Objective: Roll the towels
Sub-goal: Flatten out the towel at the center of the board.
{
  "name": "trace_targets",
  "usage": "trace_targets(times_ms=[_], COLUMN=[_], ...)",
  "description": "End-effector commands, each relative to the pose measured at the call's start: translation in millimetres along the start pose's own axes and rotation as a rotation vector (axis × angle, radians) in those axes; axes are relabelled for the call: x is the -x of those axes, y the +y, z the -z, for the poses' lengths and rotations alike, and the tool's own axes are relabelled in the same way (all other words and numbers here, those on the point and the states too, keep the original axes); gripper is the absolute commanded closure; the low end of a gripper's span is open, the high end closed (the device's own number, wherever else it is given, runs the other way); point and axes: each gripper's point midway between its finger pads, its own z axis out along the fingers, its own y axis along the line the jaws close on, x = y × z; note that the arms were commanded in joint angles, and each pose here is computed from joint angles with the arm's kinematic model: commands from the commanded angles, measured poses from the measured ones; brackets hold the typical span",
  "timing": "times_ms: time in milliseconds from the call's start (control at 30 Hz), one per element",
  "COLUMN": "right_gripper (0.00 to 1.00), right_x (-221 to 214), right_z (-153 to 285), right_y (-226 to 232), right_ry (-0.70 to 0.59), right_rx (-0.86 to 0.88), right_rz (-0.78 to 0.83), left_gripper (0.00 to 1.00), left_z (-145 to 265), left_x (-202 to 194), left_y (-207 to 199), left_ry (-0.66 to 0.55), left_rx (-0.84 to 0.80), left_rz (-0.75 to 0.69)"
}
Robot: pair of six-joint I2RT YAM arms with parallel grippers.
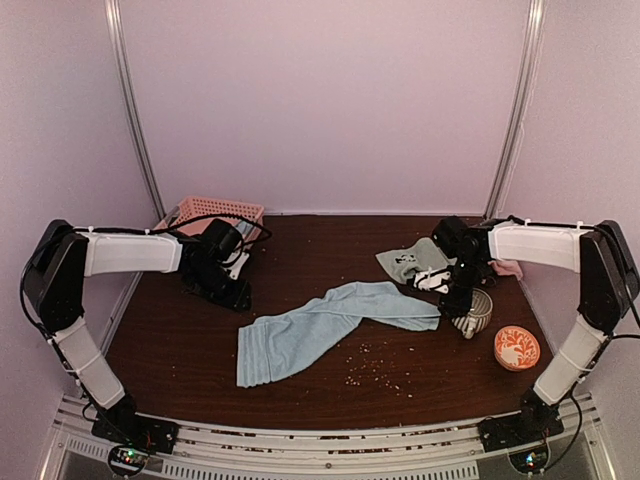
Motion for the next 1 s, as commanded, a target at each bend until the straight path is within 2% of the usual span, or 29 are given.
trace_targets(times_ms=[0, 167, 267, 333, 500, 567, 633, 733, 867, 967], right_gripper=[0.45, 0.41, 0.46, 0.57, 0.92, 0.99, 1.00, 1.00, 1.00, 1.00], right_x=[-4, -7, -4, -3, 9, 14, 21, 33, 53, 71], right_z=[2, -4, -12, -14, -9, -5, 1, 11, 32, 61], right_y=[13, 15, -5, -15, -27, -30, -33, -39, -54, -76], right_ry=[0.014, 0.022, 0.032, 0.039, 0.008, -0.015, -0.044, -0.094, -0.182, -0.279], right_rx=[0.058, 0.061, -0.045, -0.087, -0.113, -0.116, -0.115, -0.118, -0.136, -0.175], right_rz=[0.033, 0.027, -0.024, -0.066, -0.095, -0.103, -0.113, -0.136, -0.191, -0.259], left_gripper=[0.51, 0.51, 0.51, 0.51, 0.53, 0.55, 0.57, 0.65, 1.00, 1.00], left_z=[-1, -9, -16, -21, -25, -25, -27, -25, -13, 8], left_x=[7, 4, -3, -8, -15, -13, -12, -8, 5, 24], left_y=[1, -14, -23, -25, -48, -57, -63, -75, -86, -83], left_ry=[-0.035, -0.007, 0.028, 0.050, 0.063, 0.056, 0.056, 0.048, 0.011, -0.066], left_rx=[-0.006, -0.095, -0.149, -0.165, -0.302, -0.358, -0.397, -0.465, -0.530, -0.502], left_rz=[0.021, 0.011, 0.001, -0.001, -0.016, -0.010, -0.004, -0.006, -0.022, -0.045])
